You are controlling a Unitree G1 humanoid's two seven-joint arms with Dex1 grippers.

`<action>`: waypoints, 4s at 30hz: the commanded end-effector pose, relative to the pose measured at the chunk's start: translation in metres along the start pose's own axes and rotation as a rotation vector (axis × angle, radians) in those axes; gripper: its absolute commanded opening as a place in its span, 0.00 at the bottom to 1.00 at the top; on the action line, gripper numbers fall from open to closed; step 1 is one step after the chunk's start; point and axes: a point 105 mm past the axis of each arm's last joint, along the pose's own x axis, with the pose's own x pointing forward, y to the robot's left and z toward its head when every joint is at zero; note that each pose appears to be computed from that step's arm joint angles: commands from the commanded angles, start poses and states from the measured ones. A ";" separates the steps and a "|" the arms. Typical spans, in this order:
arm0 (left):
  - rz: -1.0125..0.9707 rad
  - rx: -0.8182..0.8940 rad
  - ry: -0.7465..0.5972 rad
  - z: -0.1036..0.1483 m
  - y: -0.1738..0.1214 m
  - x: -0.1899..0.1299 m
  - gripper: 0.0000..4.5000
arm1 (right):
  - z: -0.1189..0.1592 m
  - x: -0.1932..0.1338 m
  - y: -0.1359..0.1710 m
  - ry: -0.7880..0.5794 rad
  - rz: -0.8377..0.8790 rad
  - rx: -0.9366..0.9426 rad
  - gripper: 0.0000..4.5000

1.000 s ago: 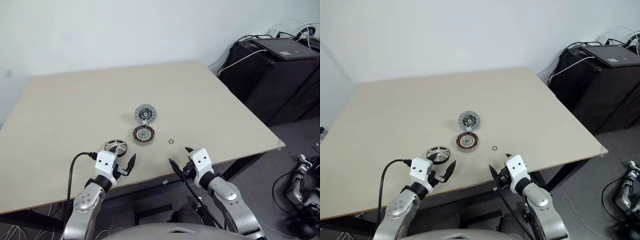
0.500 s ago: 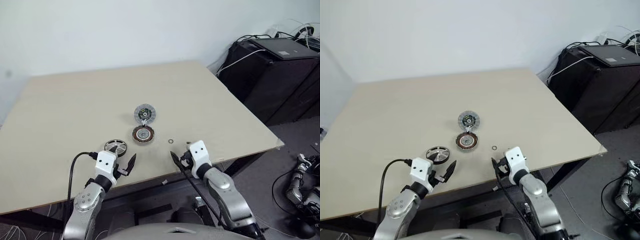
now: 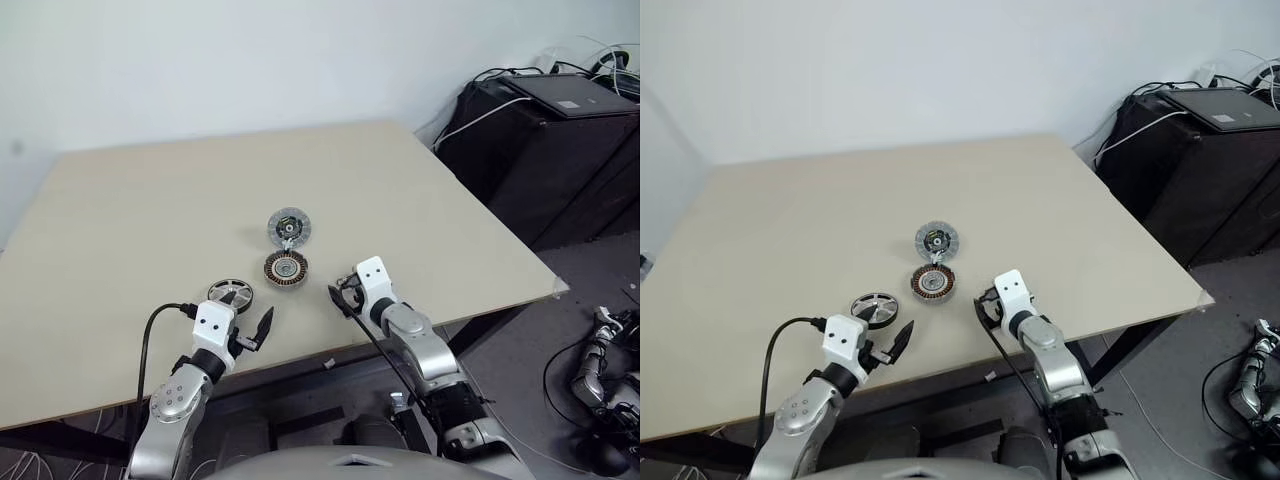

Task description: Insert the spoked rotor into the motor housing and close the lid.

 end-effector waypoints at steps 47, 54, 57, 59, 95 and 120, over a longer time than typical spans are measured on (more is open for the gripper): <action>0.006 0.003 -0.040 0.009 -0.002 0.002 1.00 | 0.077 0.022 0.077 -0.163 0.281 -0.135 0.15; 0.027 -0.003 -0.040 0.008 -0.001 -0.002 1.00 | 0.071 0.041 0.083 -0.117 0.292 -0.176 0.15; 0.038 -0.006 -0.039 0.007 -0.001 -0.004 1.00 | 0.071 0.048 0.084 -0.103 0.294 -0.180 0.15; 0.042 -0.007 -0.038 0.007 -0.001 -0.006 1.00 | 0.071 0.052 0.084 -0.097 0.292 -0.182 0.15; 0.101 -0.020 -0.050 0.006 0.002 -0.013 1.00 | 0.075 0.070 0.089 -0.078 0.321 -0.185 0.59; 0.057 -0.026 -0.047 0.006 -0.004 -0.004 1.00 | 0.090 0.051 0.111 -0.036 0.305 -0.401 0.00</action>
